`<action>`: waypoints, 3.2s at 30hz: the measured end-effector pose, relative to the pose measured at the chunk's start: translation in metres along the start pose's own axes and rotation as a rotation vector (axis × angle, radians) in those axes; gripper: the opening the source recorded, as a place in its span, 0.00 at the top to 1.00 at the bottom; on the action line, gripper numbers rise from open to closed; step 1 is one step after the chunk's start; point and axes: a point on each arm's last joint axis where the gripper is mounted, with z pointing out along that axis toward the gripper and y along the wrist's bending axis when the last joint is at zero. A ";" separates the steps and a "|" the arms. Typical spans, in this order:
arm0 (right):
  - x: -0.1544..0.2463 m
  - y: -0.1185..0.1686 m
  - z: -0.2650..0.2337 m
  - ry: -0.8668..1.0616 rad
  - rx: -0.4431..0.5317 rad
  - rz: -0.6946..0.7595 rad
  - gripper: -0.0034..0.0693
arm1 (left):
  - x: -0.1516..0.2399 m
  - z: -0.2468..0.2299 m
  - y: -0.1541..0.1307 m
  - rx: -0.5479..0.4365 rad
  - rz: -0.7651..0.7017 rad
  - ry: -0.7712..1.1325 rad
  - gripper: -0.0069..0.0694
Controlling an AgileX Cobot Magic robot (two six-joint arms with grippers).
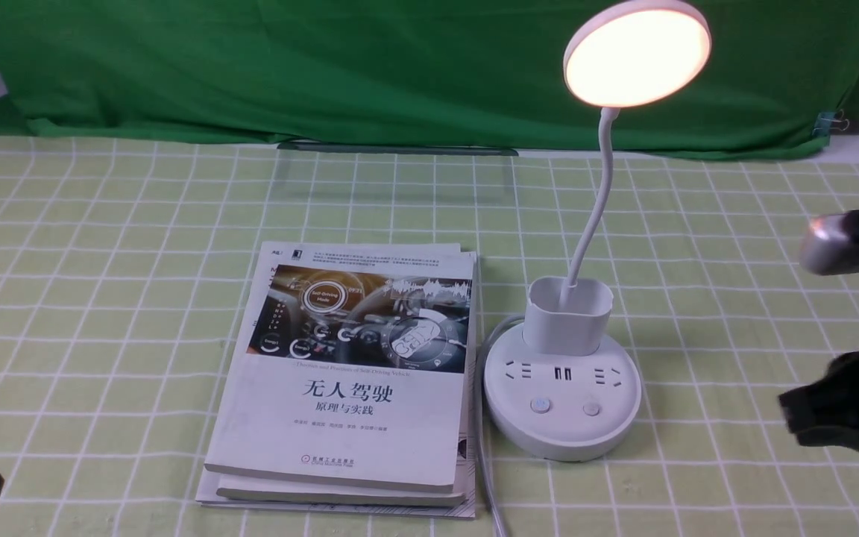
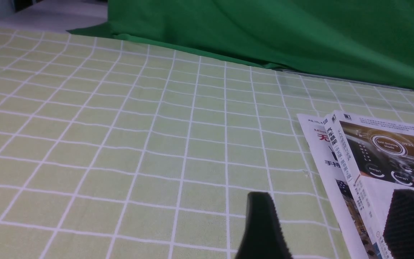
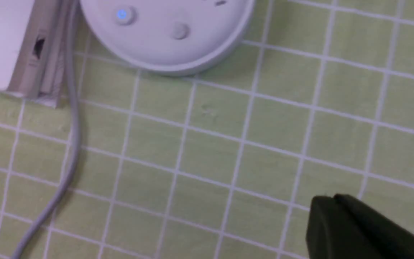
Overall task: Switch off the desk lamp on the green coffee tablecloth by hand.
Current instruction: 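Press the power button on the lamp base to turn the lamp off with the right gripper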
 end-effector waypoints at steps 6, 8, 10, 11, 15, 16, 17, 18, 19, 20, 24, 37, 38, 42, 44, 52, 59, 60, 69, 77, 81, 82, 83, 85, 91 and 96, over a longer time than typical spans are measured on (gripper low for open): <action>-0.033 0.037 0.035 0.107 -0.039 -0.147 0.89 | 0.000 0.000 0.000 0.000 0.000 0.000 0.37; -0.044 0.046 0.046 0.131 -0.044 -0.172 0.89 | 0.000 0.000 0.000 0.000 0.000 0.000 0.37; -0.052 0.051 0.056 0.148 -0.045 -0.183 0.89 | 0.000 0.000 0.000 0.000 0.000 0.000 0.37; -0.056 0.052 0.062 0.158 -0.045 -0.184 0.89 | 0.000 0.000 0.000 0.000 0.000 0.000 0.37; -0.070 0.055 0.081 0.186 -0.042 -0.185 0.89 | 0.000 0.000 0.000 0.000 0.000 0.000 0.37; -0.072 0.055 0.085 0.185 -0.042 -0.188 0.89 | 0.000 0.000 0.000 0.000 0.000 0.000 0.37; -0.076 0.056 0.089 0.186 -0.041 -0.188 0.89 | 0.000 0.000 0.000 0.000 0.000 0.000 0.37; -0.079 0.055 0.091 0.185 -0.041 -0.188 0.89 | 0.000 0.000 0.000 0.000 0.000 0.000 0.37; -0.082 0.055 0.094 0.185 -0.040 -0.188 0.89 | 0.000 0.000 0.000 0.000 0.000 0.000 0.37; -0.084 0.055 0.095 0.182 -0.039 -0.188 0.89 | 0.000 0.000 0.000 0.000 0.000 0.000 0.37; -0.091 0.051 0.103 0.189 -0.029 -0.184 0.89 | 0.000 0.000 0.000 0.000 0.000 0.000 0.37; -0.096 0.049 0.127 0.212 -0.023 -0.178 0.89 | 0.000 0.000 0.000 0.000 0.000 0.000 0.37; -0.096 0.049 0.128 0.213 -0.022 -0.178 0.89 | 0.000 0.000 0.000 0.000 0.000 0.000 0.37; -0.095 0.048 0.140 0.246 -0.020 -0.176 0.89 | 0.000 0.000 0.000 0.000 0.000 0.000 0.37; -0.095 0.048 0.140 0.245 -0.020 -0.177 0.89 | 0.000 0.000 0.000 0.000 0.000 0.000 0.37; -0.096 0.048 0.130 0.220 -0.008 -0.190 0.89 | 0.000 0.000 0.000 0.000 0.000 0.000 0.37; -0.100 0.049 0.104 0.133 -0.011 -0.193 0.89 | 0.000 0.000 0.000 0.000 0.000 0.000 0.37; -0.101 0.049 0.104 0.126 -0.012 -0.193 0.89 | 0.000 0.000 0.000 0.000 0.000 0.000 0.37; -0.097 0.047 0.139 0.219 -0.003 -0.182 0.89 | 0.000 0.000 0.000 0.000 0.000 0.000 0.37; -0.099 0.047 0.141 0.218 -0.002 -0.184 0.89 | 0.000 0.000 0.000 0.000 0.000 0.000 0.37; -0.099 0.047 0.134 0.203 -0.004 -0.185 0.89 | 0.000 0.000 0.000 0.000 0.000 0.000 0.37; -0.099 0.047 0.132 0.196 -0.004 -0.185 0.89 | 0.000 0.000 0.000 0.000 0.000 0.000 0.37; -0.099 0.048 0.127 0.185 -0.005 -0.186 0.89 | 0.000 0.000 0.000 0.000 0.000 0.000 0.37; -0.100 0.048 0.115 0.153 -0.008 -0.188 0.89 | 0.000 0.000 0.000 0.000 0.000 0.000 0.37; -0.102 0.049 0.091 0.088 -0.014 -0.190 0.89 | 0.000 0.000 0.000 0.000 0.000 0.000 0.37; -0.103 0.049 0.095 0.085 -0.013 -0.187 0.89 | 0.000 0.000 0.000 0.000 0.000 0.000 0.37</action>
